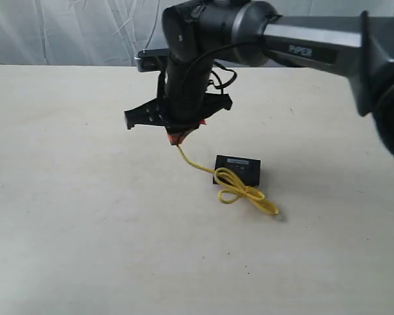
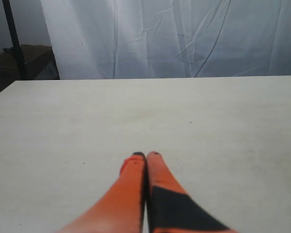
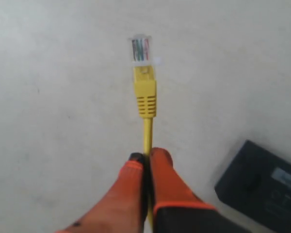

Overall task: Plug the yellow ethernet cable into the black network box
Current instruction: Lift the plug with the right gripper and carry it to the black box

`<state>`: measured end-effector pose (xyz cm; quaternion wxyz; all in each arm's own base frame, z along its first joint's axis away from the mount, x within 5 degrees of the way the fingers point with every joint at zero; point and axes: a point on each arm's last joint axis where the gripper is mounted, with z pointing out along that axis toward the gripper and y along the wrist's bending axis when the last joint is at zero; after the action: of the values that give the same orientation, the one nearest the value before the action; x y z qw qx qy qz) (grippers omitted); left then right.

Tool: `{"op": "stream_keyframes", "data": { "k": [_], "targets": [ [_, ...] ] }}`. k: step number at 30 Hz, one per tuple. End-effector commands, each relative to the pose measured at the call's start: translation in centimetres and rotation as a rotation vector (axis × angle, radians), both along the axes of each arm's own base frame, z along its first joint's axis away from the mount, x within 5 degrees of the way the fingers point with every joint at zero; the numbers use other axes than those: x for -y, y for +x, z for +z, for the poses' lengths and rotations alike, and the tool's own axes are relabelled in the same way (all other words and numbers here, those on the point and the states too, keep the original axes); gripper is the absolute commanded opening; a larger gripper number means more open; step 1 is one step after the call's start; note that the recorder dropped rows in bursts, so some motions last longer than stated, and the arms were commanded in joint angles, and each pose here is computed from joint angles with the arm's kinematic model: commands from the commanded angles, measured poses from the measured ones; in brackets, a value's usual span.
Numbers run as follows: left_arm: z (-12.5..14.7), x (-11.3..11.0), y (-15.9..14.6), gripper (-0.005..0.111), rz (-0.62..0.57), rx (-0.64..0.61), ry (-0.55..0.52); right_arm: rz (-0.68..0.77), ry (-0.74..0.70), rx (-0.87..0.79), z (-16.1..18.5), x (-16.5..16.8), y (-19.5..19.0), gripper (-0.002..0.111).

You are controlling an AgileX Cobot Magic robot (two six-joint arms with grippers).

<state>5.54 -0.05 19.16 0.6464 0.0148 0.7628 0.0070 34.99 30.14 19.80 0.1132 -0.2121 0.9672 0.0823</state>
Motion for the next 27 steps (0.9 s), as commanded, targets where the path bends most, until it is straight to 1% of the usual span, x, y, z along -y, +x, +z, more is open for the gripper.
{"op": "stream_keyframes", "data": {
  "k": [1,2,3,6,9,12,14,16,17,18,19,21,23,24,25,26,27],
  "targets": [
    [0.0,0.0,0.0,0.000,0.006,0.013,-0.009,0.052,0.032,-0.055,0.3,3.8,-1.8,-0.001],
    [0.0,0.0,0.0,0.000,0.006,0.013,-0.009,0.043,0.031,-0.053,0.1,4.6,-2.2,-0.001],
    [0.0,0.0,0.0,0.000,0.006,0.013,-0.009,0.021,0.029,-0.038,-0.4,6.7,-3.1,-0.001],
    [0.0,0.0,0.0,0.000,0.006,0.013,-0.009,-0.013,0.014,-0.034,-1.0,9.3,-4.5,-0.001],
    [0.0,0.0,0.0,0.000,0.006,0.013,-0.009,-0.010,-0.030,-0.039,-1.4,11.0,-5.6,-0.001],
    [0.0,0.0,0.0,0.000,0.006,0.013,-0.009,0.012,-0.074,-0.043,-1.8,12.0,-6.6,-0.001],
    [0.2,0.0,0.0,0.000,0.006,0.041,-0.009,0.014,-0.097,-0.076,-2.8,12.5,-7.5,-0.001],
    [0.8,0.0,0.1,0.000,0.005,0.099,-0.041,0.012,-0.102,-0.081,-3.8,12.9,-8.1,-0.001],
    [1.4,0.0,0.1,0.000,0.006,0.172,-0.043,0.009,-0.100,-0.082,-4.4,13.1,-8.4,-0.001],
    [1.8,0.0,0.1,0.000,0.007,0.214,-0.050,0.008,-0.101,-0.082,-4.7,13.2,-8.6,-0.001],
    [2.6,-0.1,0.0,0.000,0.011,0.301,-0.078,0.006,-0.097,-0.073,-5.2,13.4,-8.8,-0.001],
    [3.5,-0.2,-0.1,0.000,0.019,0.396,-0.124,0.002,-0.091,-0.067,-5.5,13.5,-9.0,-0.001],
    [4.1,-0.3,-0.3,0.000,0.024,0.475,-0.129,0.000,-0.083,-0.054,-5.7,13.5,-9.1,-0.001],
    [4.1,-0.3,-0.3,0.000,0.028,0.471,-0.161,0.000,-0.081,-0.050,-5.6,13.5,-9.0,-0.001],
    [4.3,-0.3,-0.3,0.000,0.025,0.426,-0.191,0.000,-0.077,-0.043,-5.4,13.5,-9.0,-0.001],
    [4.8,-0.1,-0.2,0.000,0.014,0.355,-0.192,-0.003,-0.067,-0.027,-5.0,13.5,-9.0,-0.001],
    [5.3,0.0,0.3,0.000,0.007,0.250,-0.164,-0.001,-0.055,-0.002,-4.5,13.5,-9.0,-0.001]
  ]
}}
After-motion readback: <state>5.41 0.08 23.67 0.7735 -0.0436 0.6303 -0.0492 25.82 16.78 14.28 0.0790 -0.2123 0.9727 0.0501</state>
